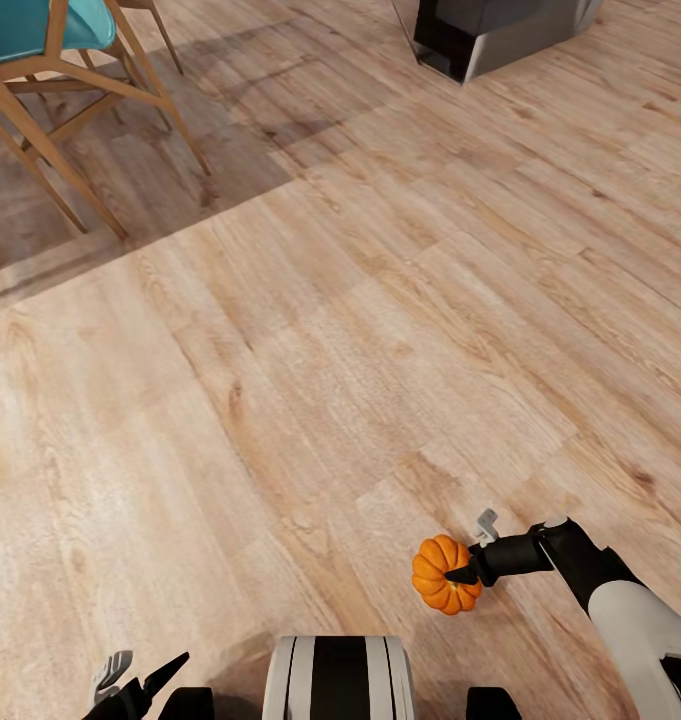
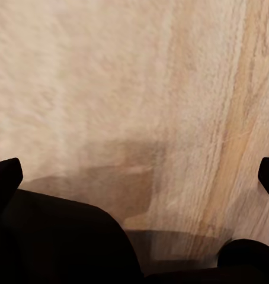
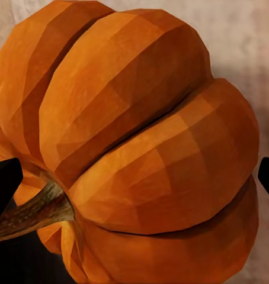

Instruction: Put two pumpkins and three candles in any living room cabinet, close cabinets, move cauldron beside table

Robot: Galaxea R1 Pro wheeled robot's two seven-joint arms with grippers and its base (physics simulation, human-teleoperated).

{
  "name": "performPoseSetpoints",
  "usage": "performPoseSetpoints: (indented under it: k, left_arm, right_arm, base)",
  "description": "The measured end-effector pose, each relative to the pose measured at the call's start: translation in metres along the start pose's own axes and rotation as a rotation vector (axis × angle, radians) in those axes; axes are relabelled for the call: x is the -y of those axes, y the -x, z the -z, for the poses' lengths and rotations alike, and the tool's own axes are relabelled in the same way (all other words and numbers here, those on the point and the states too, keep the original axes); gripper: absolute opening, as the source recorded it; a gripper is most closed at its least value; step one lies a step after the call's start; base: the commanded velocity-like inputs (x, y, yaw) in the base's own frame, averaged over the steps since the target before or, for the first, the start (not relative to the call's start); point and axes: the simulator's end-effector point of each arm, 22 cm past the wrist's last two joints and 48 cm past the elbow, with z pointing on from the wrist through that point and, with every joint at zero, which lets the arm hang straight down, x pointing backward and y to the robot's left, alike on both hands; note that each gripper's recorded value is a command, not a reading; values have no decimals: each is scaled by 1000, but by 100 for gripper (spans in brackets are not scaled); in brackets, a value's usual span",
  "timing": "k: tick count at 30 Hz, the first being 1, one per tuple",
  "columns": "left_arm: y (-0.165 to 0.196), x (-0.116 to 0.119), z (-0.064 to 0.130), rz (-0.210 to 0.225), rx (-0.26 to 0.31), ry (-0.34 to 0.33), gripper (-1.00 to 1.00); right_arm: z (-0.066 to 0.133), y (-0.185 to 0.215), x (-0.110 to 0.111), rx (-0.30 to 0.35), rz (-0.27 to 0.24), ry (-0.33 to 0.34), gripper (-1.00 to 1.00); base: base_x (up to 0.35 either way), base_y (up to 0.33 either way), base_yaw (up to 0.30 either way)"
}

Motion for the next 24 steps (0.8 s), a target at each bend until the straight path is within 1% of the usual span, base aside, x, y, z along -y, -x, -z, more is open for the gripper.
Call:
performPoseSetpoints:
  k: [11, 18, 24]
  left_arm:
    - [1, 1, 0, 2, 2, -3, 100]
    - [1, 1, 0, 3, 4, -4, 100]
    - [1, 1, 0, 3, 4, -3, 100]
  right_arm:
    - [0, 0, 0, -1, 0, 0, 100]
    - [0, -1, 0, -2, 0, 0, 100]
    - [0, -1, 0, -3, 0, 0, 100]
  base:
    - [0, 2, 0]
    - [0, 148, 0]
    - [0, 21, 0]
